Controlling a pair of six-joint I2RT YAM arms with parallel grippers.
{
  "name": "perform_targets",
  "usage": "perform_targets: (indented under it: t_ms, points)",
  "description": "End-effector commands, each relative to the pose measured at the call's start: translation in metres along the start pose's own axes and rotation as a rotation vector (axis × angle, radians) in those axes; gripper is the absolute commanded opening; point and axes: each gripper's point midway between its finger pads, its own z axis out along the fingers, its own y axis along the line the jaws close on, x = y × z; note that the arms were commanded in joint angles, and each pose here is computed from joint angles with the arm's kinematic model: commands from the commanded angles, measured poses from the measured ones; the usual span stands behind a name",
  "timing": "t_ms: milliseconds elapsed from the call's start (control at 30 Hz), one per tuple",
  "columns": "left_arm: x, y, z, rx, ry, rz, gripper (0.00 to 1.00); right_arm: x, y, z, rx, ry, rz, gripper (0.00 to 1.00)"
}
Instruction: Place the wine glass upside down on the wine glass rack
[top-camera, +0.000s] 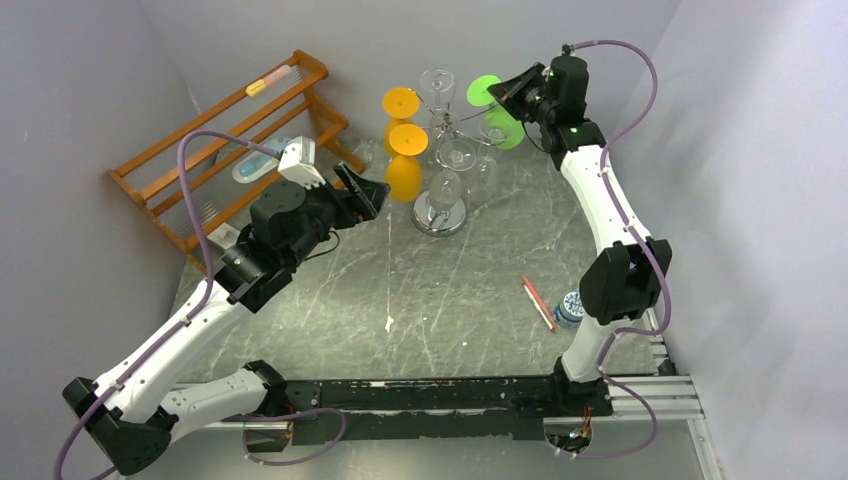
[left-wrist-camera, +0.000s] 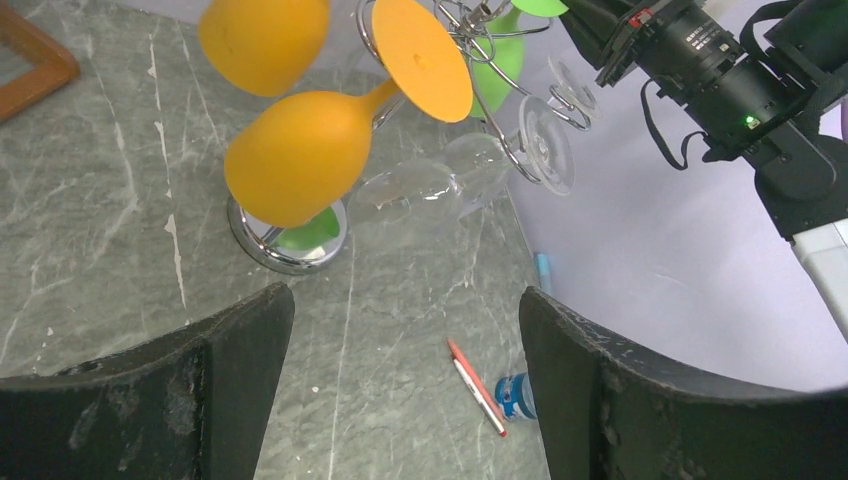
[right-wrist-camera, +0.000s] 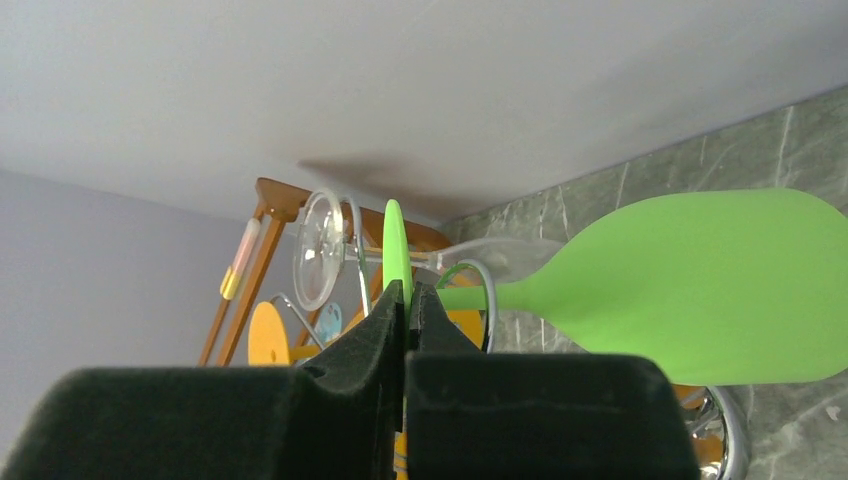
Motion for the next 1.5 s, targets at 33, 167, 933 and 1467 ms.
perform_targets:
  t_ms: [33,167,933,1467]
  points:
    - [-0.009,0.004,-0.005,-0.023,-0.026,0.025,0.87,-0.008,0.009,0.005,-0.031,-0.015,-0.008,0.00]
    - [-0.011,0.004,-0.005,-0.025,-0.031,0.029,0.87,-0.007,0.007,0.005,-0.018,-0.005,-0.005,0.17]
    - [-0.024,0.010,-0.010,-0.097,-0.019,0.125,0.88,-0.036,0.007,-0.049,0.114,-0.106,-0.146,0.55]
    - [-0.083,0.014,-0.078,-0.243,-0.008,0.315,0.96,-0.004,-0.088,-0.187,0.415,-0.258,-0.340,0.99]
